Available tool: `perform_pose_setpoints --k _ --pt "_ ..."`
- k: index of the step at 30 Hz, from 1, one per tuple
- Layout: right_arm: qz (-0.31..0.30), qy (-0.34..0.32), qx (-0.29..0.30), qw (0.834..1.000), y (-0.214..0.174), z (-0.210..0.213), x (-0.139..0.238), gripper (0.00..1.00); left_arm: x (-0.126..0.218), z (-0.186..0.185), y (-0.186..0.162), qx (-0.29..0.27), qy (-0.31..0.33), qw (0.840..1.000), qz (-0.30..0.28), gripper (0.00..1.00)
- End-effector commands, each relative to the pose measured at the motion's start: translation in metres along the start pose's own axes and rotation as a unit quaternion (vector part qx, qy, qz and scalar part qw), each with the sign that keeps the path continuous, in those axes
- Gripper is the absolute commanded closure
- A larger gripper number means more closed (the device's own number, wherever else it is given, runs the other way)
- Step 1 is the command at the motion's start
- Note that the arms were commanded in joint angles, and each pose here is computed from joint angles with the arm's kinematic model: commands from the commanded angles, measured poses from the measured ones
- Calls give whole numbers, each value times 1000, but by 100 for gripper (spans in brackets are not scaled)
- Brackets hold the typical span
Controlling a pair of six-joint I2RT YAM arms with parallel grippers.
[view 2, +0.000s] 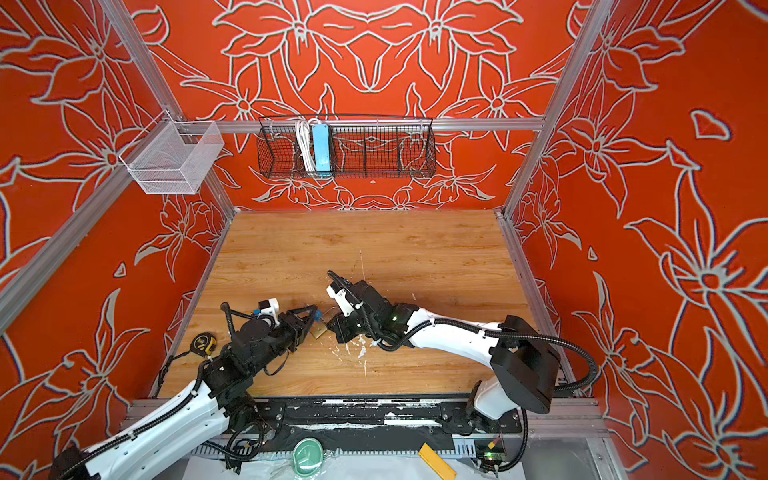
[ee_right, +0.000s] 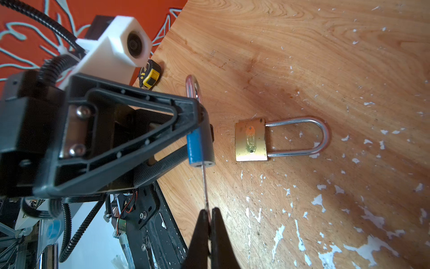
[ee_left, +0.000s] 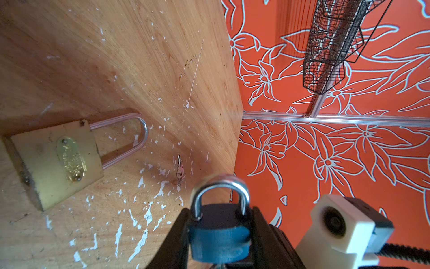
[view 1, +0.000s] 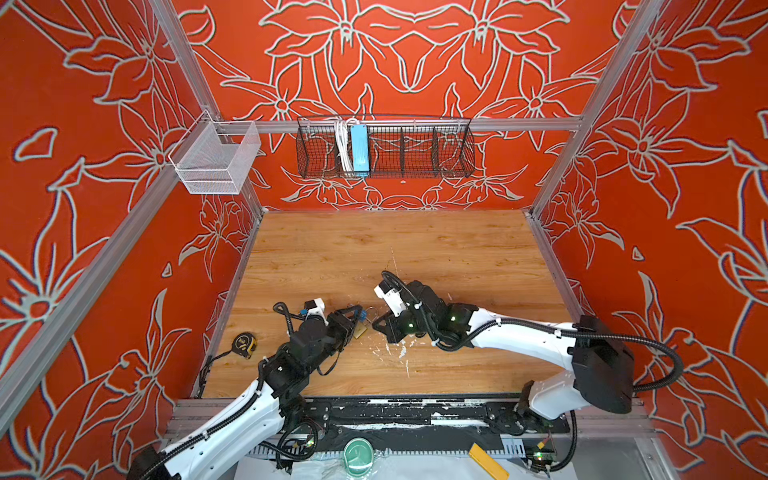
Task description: Unlock with the key
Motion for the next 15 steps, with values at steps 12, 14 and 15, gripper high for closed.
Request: perform_pose_setpoints --k 12,14,15 --pt "-35 60 4 998 22 23 2 100 -7 -37 -3 -32 -62 996 51 100" --pt "-34 64 1 997 24 24 -1 100 -6 -37 -2 -31 -64 996 47 100" --pt "-34 65 0 997 25 25 -2 100 -5 -39 -2 -33 -66 996 45 100"
Point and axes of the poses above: each gripper's point midway between its finger pads, its own x axis back along the fingers, its own z axis along the line the jaws close on, y = z × x, the point moved 7 cm from there along x, back along the fingers, and after that the axes turned 14 degrees about -x, right-handed, at the moved point
